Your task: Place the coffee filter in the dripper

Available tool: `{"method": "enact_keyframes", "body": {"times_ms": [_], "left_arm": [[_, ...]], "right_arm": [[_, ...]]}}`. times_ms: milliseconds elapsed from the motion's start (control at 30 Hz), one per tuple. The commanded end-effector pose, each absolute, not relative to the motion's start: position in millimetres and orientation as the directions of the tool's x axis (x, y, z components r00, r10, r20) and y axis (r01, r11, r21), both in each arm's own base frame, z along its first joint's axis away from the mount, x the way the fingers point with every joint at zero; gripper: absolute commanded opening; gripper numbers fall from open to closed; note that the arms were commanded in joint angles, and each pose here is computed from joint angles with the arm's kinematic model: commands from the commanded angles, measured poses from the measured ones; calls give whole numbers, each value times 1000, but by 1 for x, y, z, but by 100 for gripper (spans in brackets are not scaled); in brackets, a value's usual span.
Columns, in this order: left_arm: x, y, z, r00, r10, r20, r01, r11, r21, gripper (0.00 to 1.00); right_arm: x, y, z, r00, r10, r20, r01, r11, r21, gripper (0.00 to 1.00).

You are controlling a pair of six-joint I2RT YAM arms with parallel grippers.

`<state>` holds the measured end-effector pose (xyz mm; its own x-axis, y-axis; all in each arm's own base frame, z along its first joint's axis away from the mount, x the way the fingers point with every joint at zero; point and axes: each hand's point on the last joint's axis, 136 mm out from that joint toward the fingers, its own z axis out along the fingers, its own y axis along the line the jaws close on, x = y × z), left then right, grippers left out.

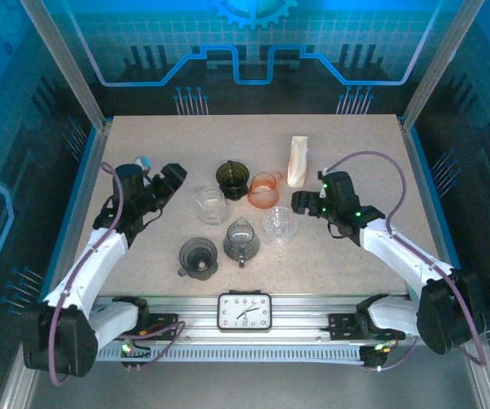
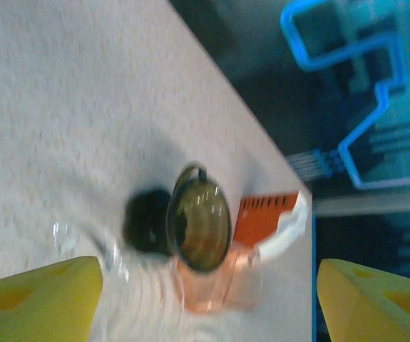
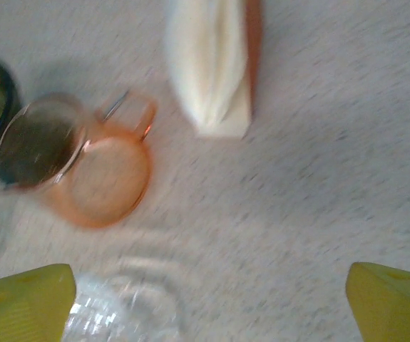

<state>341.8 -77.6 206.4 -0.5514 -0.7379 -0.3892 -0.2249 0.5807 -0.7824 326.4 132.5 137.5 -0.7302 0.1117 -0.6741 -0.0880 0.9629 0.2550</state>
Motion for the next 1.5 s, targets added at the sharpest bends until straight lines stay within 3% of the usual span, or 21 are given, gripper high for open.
{"method": "enact_keyframes", "body": {"times_ms": [0,267,500,700,867,1033,1200,1467], "left_arm": [[288,-80,170,-666,-650,-366,-321,692,-646,72],[220,-70,124,-736,-595,-324,-437,782,-444,47],[184,-71,88,-796,-538,-278,-466,837,-286,45],[183,-75,75,-810,-520,-271,-455,849,-268,37],[184,-77,62,-830,-496,-253,-448,865,-227,22],[186,-81,62,-832,-493,-253,-440,866,-239,17],[188,-82,73,-825,-494,-274,-428,863,-267,0],[198,-90,125,-814,-466,-346,-346,868,-356,0]], "right_arm": [[307,158,135,-766,24,-642,-188,947,259,93],[298,156,114,-801,14,-598,-138,969,207,93],[300,153,119,-792,19,-610,-122,974,190,93],[300,149,120,-791,18,-612,-115,978,176,94],[300,146,122,-785,17,-620,-109,980,165,95],[300,145,123,-784,19,-620,-106,981,163,95],[300,144,121,-788,18,-616,-99,983,156,95],[299,139,118,-788,23,-615,-80,987,140,95]]}}
